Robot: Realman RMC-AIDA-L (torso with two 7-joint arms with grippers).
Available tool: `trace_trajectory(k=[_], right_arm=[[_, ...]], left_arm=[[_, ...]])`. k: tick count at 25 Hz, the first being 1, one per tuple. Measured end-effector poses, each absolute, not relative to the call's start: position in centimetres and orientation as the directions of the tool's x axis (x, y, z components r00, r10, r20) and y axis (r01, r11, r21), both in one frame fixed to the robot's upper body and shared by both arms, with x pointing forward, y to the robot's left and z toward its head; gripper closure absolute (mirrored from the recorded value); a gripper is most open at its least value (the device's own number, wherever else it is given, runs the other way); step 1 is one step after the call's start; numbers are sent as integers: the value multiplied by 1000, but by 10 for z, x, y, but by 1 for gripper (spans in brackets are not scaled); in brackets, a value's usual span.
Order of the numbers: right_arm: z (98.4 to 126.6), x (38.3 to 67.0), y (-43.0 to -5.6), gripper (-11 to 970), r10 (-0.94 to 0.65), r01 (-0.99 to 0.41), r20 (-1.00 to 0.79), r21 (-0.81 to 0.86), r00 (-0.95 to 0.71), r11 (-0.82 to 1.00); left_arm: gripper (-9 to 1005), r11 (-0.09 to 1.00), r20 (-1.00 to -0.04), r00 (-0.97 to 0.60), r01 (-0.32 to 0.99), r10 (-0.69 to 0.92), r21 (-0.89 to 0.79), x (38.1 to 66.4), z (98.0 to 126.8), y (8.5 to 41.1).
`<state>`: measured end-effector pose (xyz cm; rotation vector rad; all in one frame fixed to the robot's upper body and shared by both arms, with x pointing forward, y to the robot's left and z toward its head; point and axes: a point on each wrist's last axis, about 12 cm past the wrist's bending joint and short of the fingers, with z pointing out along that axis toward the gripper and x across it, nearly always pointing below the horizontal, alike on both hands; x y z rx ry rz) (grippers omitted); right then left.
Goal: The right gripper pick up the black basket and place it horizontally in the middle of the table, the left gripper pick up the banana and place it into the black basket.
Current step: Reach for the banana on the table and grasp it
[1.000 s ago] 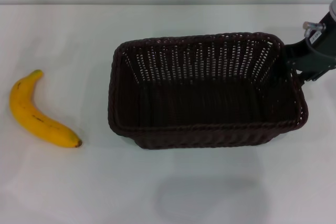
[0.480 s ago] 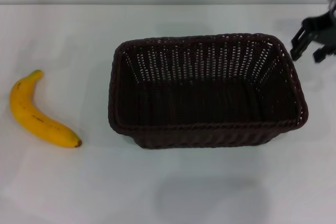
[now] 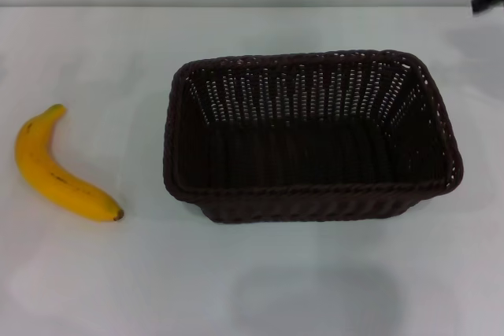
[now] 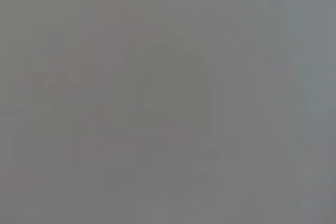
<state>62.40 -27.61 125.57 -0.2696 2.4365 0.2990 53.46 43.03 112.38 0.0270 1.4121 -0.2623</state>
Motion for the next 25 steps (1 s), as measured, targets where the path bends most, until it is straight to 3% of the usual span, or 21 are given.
trace_trajectory(k=[7, 12, 13, 16, 19, 25], right_arm=[[1215, 607, -329, 494, -91, -392, -912, 81, -401, 916], [1174, 587, -368, 494, 5, -408, -985, 74, -170, 910], [1155, 583, -375, 494, 14, -391, -992, 64, -129, 918], [1141, 579, -381, 494, 2, -373, -994, 42, -108, 927], [1124, 574, -383, 494, -55, -370, -996, -24, -71, 929], [1103, 561, -386, 494, -113, -303, -993, -120, 43, 945]], left_arm=[[133, 926, -962, -73, 262, -262, -272, 536, 1148, 426], [133, 886, -889, -303, 208, -344, -413, 544, 1165, 423], [133, 882, -867, -353, 186, -351, -432, 546, 1168, 423], [133, 874, -800, -489, 140, -347, -465, 554, 1179, 418], [133, 847, -671, -652, 81, -354, -525, 566, 1193, 411], [131, 850, -444, -833, -57, -329, -523, 580, 1208, 396]])
